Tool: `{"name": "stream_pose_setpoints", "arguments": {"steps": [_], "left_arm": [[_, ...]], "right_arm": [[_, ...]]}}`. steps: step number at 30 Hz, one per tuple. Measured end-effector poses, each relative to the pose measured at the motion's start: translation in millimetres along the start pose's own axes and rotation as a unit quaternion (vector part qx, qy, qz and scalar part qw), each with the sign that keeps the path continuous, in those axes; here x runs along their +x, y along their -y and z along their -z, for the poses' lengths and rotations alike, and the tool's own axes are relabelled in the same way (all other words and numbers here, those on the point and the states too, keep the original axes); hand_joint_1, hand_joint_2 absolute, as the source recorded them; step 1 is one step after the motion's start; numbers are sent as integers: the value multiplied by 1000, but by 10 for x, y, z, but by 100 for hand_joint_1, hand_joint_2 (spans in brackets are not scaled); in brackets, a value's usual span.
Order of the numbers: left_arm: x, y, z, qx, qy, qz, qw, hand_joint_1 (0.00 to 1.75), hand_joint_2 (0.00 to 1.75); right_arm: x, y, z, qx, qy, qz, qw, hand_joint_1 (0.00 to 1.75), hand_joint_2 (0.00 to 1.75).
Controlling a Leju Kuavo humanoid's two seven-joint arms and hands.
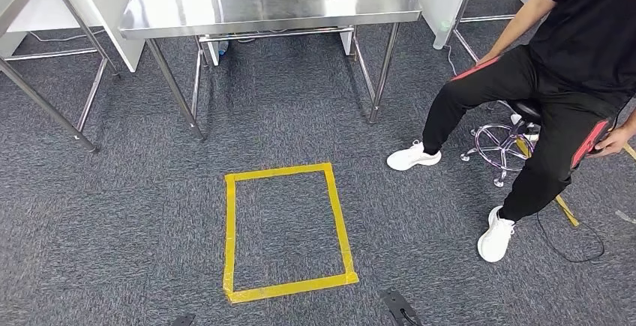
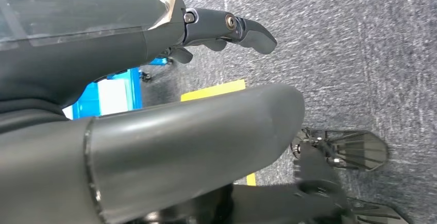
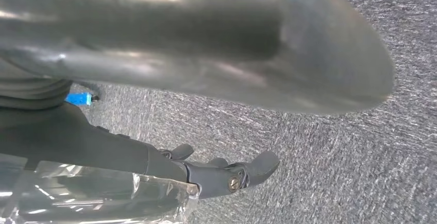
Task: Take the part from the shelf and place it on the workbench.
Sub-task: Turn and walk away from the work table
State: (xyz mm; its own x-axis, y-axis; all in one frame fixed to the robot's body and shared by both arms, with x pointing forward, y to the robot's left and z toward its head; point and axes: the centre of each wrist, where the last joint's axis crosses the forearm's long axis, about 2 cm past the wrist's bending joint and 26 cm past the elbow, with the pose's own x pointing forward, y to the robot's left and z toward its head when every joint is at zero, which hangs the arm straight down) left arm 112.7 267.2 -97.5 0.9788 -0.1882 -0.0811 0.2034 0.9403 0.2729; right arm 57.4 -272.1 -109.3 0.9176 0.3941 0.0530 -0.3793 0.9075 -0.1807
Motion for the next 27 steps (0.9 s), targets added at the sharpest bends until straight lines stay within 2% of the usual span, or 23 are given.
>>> {"name": "stream_pose_setpoints", "arguments": {"steps": [27], "left_arm": [[-40, 38, 2, 3, -3, 0, 1000, 0, 0]], "right_arm": [[-55, -61, -6, 3, -1, 0, 1000, 0, 0]]}}
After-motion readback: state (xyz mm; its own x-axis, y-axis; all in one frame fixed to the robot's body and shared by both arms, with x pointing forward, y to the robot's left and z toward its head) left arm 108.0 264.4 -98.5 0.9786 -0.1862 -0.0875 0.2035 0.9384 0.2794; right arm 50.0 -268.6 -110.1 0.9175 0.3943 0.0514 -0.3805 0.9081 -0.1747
